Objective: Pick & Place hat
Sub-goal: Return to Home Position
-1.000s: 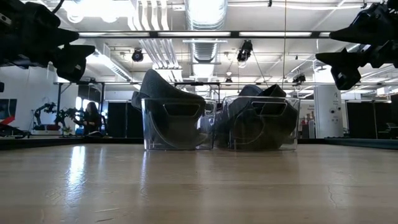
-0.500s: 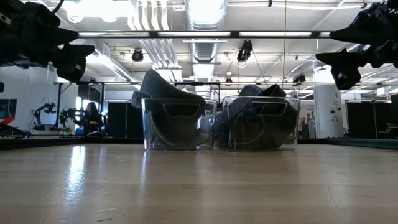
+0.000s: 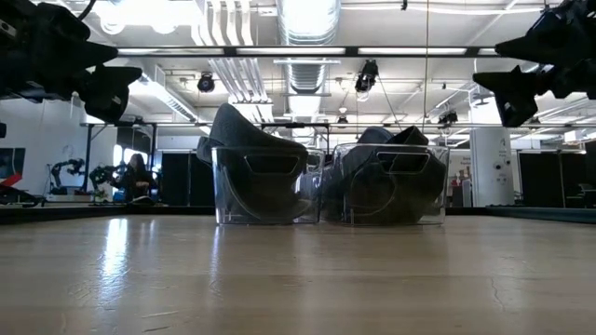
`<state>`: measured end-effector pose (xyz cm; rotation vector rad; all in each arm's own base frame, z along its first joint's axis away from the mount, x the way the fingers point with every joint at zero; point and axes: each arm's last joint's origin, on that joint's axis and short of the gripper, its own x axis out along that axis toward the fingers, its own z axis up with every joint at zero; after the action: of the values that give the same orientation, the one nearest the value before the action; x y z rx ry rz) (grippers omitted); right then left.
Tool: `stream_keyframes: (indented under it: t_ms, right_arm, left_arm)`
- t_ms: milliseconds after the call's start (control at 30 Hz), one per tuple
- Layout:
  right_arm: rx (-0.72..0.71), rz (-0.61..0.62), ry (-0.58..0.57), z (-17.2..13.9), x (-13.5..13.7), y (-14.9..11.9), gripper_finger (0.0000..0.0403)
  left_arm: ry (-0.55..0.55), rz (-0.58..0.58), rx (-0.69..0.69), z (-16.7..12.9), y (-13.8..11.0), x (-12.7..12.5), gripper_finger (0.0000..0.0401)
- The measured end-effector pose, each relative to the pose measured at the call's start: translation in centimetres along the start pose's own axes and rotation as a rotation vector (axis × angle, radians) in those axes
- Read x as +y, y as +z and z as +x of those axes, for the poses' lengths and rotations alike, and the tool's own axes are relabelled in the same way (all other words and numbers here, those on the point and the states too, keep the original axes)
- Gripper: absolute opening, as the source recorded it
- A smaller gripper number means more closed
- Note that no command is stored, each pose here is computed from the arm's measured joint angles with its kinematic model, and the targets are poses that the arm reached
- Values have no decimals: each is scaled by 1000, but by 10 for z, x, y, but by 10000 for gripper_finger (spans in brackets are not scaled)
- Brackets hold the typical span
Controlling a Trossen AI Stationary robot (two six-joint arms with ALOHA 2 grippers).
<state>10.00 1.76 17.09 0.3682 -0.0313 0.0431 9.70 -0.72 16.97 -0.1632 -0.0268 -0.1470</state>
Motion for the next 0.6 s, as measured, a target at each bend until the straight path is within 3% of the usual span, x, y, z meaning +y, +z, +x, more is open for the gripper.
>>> stream_keyframes:
  t_ms: [300,600]
  right_arm:
    - [-29,-315,83,-4,-6,6,215]
    - [39,-374,95,-3,-9,0,215]
  left_arm:
    - [0,0,0,0,0,0,179]
    - [0,0,1,0,0,0,179]
